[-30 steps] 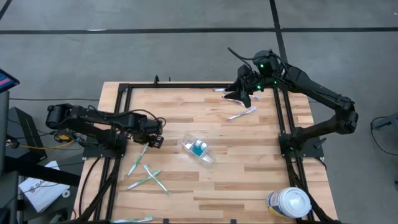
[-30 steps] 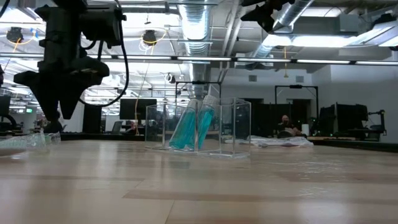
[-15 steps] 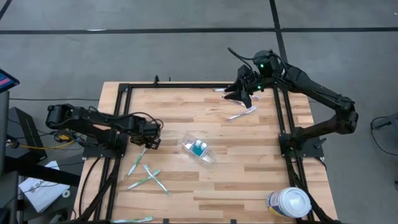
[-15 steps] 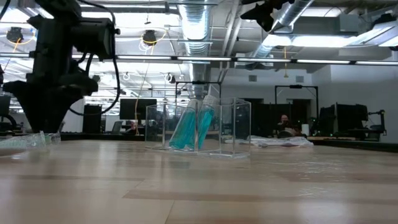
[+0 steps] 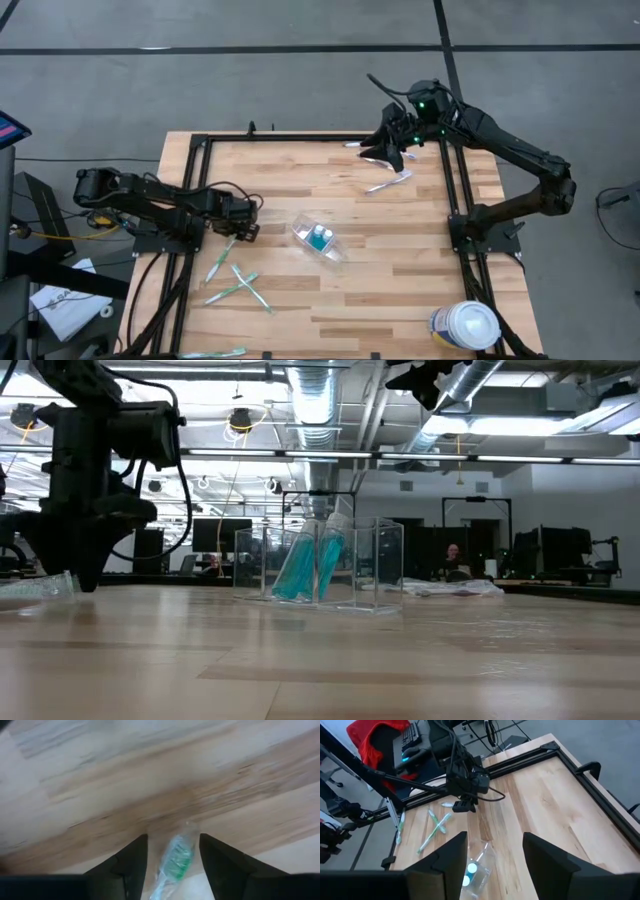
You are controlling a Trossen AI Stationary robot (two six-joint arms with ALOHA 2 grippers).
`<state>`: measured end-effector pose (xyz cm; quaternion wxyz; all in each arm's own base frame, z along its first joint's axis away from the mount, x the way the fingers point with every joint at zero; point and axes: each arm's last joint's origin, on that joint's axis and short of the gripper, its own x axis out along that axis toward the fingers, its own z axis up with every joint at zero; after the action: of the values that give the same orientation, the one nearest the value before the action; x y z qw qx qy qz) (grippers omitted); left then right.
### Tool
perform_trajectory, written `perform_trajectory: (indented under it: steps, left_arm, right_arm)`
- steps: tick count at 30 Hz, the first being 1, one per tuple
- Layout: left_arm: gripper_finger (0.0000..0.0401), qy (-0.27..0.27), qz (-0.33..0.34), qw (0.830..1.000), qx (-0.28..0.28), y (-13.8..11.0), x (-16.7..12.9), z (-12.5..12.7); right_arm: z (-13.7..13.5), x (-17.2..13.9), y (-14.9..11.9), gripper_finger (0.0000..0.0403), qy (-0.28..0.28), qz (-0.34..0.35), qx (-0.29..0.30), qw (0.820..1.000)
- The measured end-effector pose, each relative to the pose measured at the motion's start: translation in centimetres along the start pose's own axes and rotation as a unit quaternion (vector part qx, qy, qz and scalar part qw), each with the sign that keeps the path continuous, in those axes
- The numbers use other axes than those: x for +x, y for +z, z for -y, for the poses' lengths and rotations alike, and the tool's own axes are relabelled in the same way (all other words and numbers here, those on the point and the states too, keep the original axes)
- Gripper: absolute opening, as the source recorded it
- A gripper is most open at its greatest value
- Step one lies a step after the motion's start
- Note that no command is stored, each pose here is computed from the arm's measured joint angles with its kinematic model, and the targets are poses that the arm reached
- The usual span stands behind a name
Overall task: Pick & Place toothbrushing station
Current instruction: Put the green toothbrush into the transparent organizer
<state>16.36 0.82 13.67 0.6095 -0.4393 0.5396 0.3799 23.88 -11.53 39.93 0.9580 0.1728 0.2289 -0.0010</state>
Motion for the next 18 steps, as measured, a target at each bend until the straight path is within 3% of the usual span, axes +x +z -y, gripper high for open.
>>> perform_trajectory:
  steps: [3, 7, 9, 12, 18]
  left_arm:
    - [0.0132, -0.002, -0.006, 1.000, 0.000, -0.1, 0.3, -0.2]
    - [0.0049, 0.003, -0.005, 1.000, -0.001, -0.2, 0.4, -0.4]
    - [0.0017, -0.020, 0.004, 1.000, 0.000, -0.1, 0.2, -0.2]
    - [0.0017, -0.103, 0.045, 0.994, 0.000, 0.5, -0.8, 0.9]
    - [0.0010, -0.185, 0.190, 0.964, -0.038, 1.7, -3.6, 0.9]
  right_arm:
    - [0.0, 0.0, 0.1, 0.0179, 0.000, 0.006, 0.003, 1.000]
    - [0.0, 0.0, 0.2, 0.0176, -0.002, 0.010, 0.002, 1.000]
    - [0.0, 0.0, 0.3, 0.0175, -0.002, 0.016, -0.001, 1.000]
    - [0.0, 0.0, 0.5, 0.0172, -0.001, 0.022, -0.004, 1.000]
    - [0.0, 0.0, 0.6, 0.0171, -0.002, 0.028, -0.007, 1.000]
